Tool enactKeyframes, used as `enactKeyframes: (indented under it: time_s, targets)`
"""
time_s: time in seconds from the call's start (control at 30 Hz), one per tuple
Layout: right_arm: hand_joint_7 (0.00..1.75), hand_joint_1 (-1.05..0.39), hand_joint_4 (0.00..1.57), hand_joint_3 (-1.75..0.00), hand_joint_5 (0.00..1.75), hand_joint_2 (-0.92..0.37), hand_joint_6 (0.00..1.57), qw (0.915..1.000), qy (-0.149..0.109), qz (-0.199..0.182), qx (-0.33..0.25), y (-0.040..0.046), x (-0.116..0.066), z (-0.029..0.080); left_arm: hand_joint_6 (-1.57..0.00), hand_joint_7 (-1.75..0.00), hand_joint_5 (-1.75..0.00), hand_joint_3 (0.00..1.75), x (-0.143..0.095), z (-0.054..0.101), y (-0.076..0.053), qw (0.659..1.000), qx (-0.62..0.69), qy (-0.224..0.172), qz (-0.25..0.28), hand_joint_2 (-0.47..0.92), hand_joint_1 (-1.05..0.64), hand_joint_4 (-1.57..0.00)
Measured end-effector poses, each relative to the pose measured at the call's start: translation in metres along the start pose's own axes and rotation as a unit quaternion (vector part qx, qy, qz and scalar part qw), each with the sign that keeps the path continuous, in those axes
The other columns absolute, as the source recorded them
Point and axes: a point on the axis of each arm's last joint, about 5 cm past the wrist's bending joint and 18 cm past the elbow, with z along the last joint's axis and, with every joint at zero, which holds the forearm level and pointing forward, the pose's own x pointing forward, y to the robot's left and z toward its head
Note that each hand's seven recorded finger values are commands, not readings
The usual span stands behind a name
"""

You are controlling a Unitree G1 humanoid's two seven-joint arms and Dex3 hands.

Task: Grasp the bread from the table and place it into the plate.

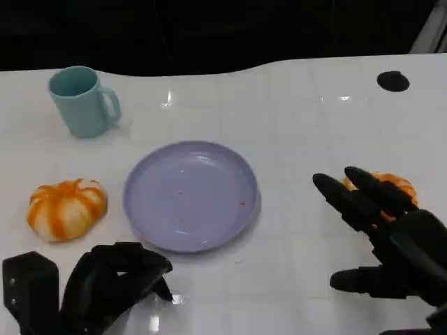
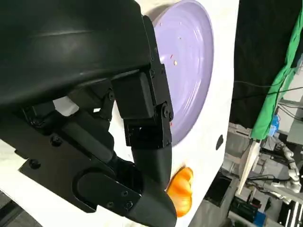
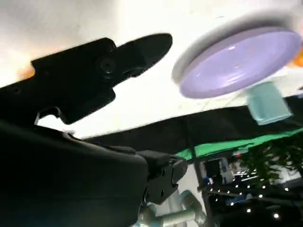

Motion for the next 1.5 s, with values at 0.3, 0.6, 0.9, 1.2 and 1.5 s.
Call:
enactKeyframes:
  time_s: [0.3,0.6,0.9,1.2,1.5]
  targets:
    - [0.0,-0.43,0.0,-0.01,0.0,-0.78,0.0,0.994,0.044,-0.011,-0.1,-0.0085,0.006,0.002,-1.57,-0.27,-1.5,0.15,0.0,0.0,0.0,1.0,0.0,0.0,0.0,0.64,-1.05,-0.91]
    - [0.0,-0.52,0.0,-0.03,0.0,-0.84,0.01,0.9858,0.097,0.006,-0.137,-0.0065,0.018,-0.009,-1.57,-0.28,-1.5,0.14,0.001,0.0,0.0,1.0,0.0,0.0,0.001,0.64,-1.05,-0.92]
    - [0.0,-0.56,0.0,-0.04,0.0,-0.89,0.01,0.9804,0.121,0.036,-0.151,0.0051,0.034,-0.022,-1.57,-0.28,-1.49,0.15,0.001,0.0,-0.001,1.0,0.003,-0.001,0.004,0.65,-1.05,-0.91]
    - [0.0,-0.55,0.0,-0.03,0.0,-0.9,0.0,0.9776,0.134,0.065,-0.148,0.0155,0.046,-0.03,-1.57,-0.28,-1.5,0.15,0.001,0.0,-0.001,1.0,0.004,-0.002,0.004,0.65,-1.05,-0.91]
    - [0.02,-0.45,0.0,-0.01,0.0,-0.87,0.05,0.9759,0.149,0.083,-0.136,0.0208,0.058,-0.034,-1.57,-0.29,-1.5,0.15,0.0,0.0,-0.001,1.0,0.004,-0.002,0.004,0.65,-1.05,-0.91]
